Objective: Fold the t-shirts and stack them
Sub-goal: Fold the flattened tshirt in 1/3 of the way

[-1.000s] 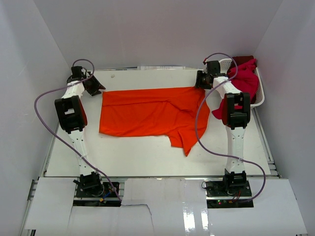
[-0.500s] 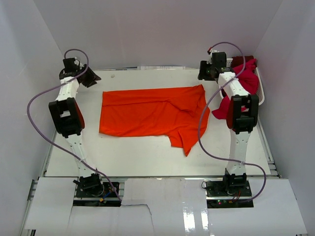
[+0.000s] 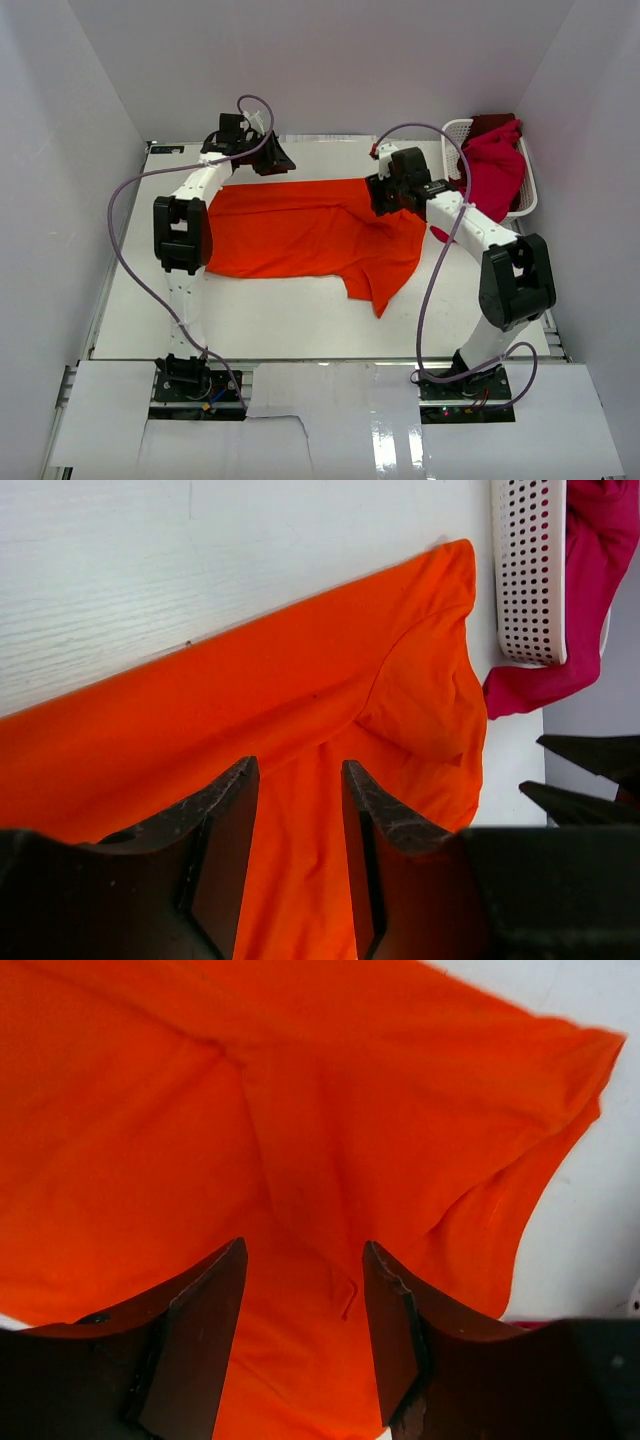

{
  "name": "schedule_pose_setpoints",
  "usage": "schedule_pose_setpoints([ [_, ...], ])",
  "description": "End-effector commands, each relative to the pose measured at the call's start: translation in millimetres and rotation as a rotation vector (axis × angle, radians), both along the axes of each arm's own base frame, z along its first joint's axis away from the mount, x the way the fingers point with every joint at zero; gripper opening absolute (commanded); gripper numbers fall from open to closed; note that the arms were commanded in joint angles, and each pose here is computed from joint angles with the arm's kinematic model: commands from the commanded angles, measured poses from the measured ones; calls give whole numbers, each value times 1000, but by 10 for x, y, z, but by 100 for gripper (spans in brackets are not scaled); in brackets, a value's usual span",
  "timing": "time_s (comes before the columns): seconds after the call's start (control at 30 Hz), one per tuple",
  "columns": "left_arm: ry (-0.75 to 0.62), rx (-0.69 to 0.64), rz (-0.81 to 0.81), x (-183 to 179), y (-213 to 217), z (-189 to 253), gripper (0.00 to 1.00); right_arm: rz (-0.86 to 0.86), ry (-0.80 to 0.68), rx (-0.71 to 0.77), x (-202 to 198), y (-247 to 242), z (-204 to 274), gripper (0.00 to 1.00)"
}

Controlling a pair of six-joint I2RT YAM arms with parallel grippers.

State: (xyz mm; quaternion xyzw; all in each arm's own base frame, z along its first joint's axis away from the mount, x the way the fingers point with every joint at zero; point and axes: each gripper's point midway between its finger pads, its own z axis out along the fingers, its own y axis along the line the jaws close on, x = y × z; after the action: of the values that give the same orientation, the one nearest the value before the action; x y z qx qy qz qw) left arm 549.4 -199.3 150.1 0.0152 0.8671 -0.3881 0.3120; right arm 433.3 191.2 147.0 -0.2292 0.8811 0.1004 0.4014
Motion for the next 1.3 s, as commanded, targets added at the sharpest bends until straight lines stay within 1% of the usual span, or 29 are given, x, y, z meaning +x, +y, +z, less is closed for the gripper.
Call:
schedule_pose_setpoints([
  [0.0, -34, -48, -45, 96, -47, 152, 49, -6, -143, -46, -52, -182, 234, 56],
  [0.07, -4, -84, -85, 88, -170, 54, 49, 37, -203, -47, -124, -164, 357, 53],
  [0.1, -15, -106, -99, 119, -229, 132, 49, 55, -195, -64, -198, -182, 249, 53],
  [0.13, 4, -128, -131, 110, -304, 48, 50, 86, -215, -83, -238, -159, 248, 52],
  [0.2, 9, -165, -173, 98, -436, 55, 50, 111, -276, -96, -267, -144, 323, 52],
  [0.23, 18, -209, -203, 99, -526, 73, 50, 140, -282, -130, -316, -139, 234, 52],
  [0.27, 24, -236, -228, 70, -616, 90, 50, 149, -303, -140, -310, -130, 245, 53],
  [0.33, 6, -280, -263, 70, -743, 156, 51, 173, -304, -171, -328, -100, 180, 55],
  [0.37, 29, -299, -283, 24, -862, 127, 51, 175, -298, -199, -315, -110, 123, 55],
  [0.43, 14, -316, -305, 18, -994, 197, 51, 180, -297, -239, -314, -82, 100, 54],
  [0.57, 62, -352, -344, -87, -1237, 123, 52, 191, -305, -349, -304, -84, -27, 53],
  [0.67, 89, -358, -357, -166, -1353, 40, 51, 185, -309, -388, -293, -112, -78, 51],
  [0.7, 99, -358, -359, -181, -1370, -4, 51, 187, -337, -389, -255, -81, -39, 50],
  [0.83, 137, -355, -368, -262, -1470, -134, 49, 197, -313, -433, -244, -55, -144, 49],
  [0.87, 150, -351, -363, -275, -1472, -183, 49, 208, -288, -448, -263, -49, -219, 48],
  [1.0, 186, -332, -342, -293, -1459, -366, 47, 238, -270, -485, -341, 40, -334, 46],
  [1.07, 209, -310, -324, -305, -1437, -497, 46, 260, -256, -490, -381, 87, -418, 46],
  [1.23, 209, -263, -298, -285, -1395, -648, 47, 273, -241, -498, -410, 153, -523, 46],
  [1.27, 227, -259, -295, -295, -1392, -712, 47, 274, -237, -501, -408, 166, -546, 45],
])
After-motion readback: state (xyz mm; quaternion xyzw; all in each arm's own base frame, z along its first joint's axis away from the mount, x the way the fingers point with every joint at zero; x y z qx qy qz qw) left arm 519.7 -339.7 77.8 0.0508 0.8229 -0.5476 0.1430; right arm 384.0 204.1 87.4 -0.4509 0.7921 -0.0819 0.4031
